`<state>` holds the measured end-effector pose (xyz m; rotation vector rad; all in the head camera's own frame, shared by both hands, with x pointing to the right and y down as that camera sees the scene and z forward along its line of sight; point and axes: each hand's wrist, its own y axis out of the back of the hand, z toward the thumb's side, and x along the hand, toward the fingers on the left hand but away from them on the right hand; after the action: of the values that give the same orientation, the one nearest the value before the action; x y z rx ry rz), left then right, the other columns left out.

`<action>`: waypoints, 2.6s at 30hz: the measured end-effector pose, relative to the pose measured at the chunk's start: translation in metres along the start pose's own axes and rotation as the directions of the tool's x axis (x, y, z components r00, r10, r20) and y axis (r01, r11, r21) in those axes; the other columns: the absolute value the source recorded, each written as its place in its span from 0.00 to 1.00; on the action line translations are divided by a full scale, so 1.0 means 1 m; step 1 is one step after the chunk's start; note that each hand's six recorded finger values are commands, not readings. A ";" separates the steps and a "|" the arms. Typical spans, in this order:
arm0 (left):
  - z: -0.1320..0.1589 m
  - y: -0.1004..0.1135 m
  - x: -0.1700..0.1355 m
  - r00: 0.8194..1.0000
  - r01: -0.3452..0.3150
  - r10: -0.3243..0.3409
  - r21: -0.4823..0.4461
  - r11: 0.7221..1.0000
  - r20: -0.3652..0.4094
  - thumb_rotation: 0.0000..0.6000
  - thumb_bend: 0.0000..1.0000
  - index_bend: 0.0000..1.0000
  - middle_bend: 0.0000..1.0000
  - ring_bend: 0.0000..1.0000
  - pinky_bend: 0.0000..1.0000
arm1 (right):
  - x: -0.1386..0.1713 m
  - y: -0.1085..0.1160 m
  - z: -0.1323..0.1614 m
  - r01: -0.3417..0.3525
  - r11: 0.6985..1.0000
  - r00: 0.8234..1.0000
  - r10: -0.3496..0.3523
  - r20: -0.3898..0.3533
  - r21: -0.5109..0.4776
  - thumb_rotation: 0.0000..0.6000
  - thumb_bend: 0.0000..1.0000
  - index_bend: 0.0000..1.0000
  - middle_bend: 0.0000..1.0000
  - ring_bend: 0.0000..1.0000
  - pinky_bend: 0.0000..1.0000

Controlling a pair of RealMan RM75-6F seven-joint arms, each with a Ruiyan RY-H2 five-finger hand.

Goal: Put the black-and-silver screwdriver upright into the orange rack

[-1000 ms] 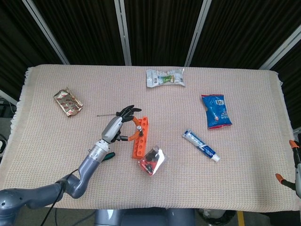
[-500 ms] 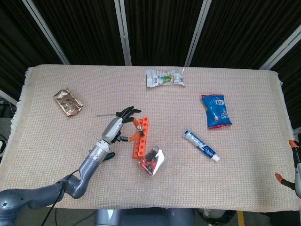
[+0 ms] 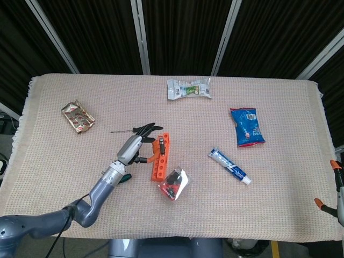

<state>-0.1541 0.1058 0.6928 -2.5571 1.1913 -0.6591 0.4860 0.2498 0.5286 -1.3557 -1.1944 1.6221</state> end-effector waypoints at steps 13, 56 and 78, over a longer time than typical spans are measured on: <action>0.017 0.018 -0.010 0.999 -0.010 0.011 -0.036 0.999 0.051 0.60 0.50 0.09 0.00 0.00 0.00 | 0.001 0.001 0.001 0.003 1.000 1.000 -0.003 -0.002 0.002 1.00 0.00 0.05 0.09 0.00 0.15; 0.075 -0.003 0.056 0.975 0.153 -0.190 -0.267 0.951 -0.115 0.01 0.76 0.45 0.39 0.22 0.33 | 0.011 0.004 -0.006 0.016 1.000 1.000 -0.016 0.018 -0.005 1.00 0.00 0.05 0.10 0.00 0.15; 0.066 -0.009 0.037 0.967 0.174 -0.235 -0.421 0.891 -0.098 0.00 0.80 0.49 0.47 0.27 0.41 | 0.012 0.005 -0.006 0.019 1.000 1.000 -0.019 0.020 -0.005 1.00 0.00 0.05 0.11 0.00 0.15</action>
<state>-0.0948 0.0844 0.6504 -3.0670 1.2237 -0.7175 0.4892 0.2603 0.5201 -1.3310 -1.2198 1.6237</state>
